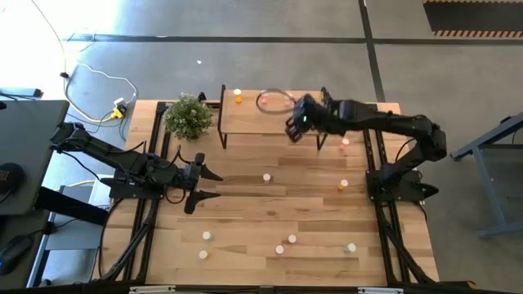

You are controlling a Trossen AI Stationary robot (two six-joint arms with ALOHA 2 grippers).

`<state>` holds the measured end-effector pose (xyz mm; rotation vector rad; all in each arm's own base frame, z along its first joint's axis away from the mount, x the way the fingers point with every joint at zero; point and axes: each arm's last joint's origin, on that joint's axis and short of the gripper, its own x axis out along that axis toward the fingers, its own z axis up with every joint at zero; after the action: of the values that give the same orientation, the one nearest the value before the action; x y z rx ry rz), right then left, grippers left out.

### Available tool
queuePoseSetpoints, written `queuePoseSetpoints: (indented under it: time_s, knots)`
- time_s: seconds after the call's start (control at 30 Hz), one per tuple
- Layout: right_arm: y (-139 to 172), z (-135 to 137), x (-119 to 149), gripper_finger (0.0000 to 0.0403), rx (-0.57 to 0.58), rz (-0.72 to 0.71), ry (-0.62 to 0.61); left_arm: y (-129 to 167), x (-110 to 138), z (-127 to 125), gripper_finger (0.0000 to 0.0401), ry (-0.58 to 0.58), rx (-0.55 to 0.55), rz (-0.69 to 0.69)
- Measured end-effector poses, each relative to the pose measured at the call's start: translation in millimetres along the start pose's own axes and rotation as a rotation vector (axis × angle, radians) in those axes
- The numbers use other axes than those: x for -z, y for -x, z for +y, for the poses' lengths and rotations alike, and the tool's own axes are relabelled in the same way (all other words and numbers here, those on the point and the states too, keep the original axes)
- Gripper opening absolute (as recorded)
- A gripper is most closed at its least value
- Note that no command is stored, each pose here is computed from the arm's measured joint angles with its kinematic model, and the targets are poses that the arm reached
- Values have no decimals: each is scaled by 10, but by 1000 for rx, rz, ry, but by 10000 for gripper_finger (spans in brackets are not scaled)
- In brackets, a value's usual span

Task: Pick and place medicine bottles onto shelf by color
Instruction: Put the top green pill bottle on the shelf

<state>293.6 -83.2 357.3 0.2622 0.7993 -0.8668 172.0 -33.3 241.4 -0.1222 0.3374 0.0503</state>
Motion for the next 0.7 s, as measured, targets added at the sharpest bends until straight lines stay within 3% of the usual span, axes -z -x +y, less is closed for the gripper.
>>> queuePoseSetpoints:
  time_s: [0.33, 0.53, 0.7]
  knots:
    - [-183, -655, -307, 114, -38, 42, -72, 0, 0, 0, 239, 1, 0, 0]
    - [-366, -940, -286, 114, -69, 94, -113, 0, 0, 0, 239, 2, 0, 0]
    - [-454, -1001, -229, 114, -69, 123, -118, 0, 0, 0, 239, 0, 0, 0]
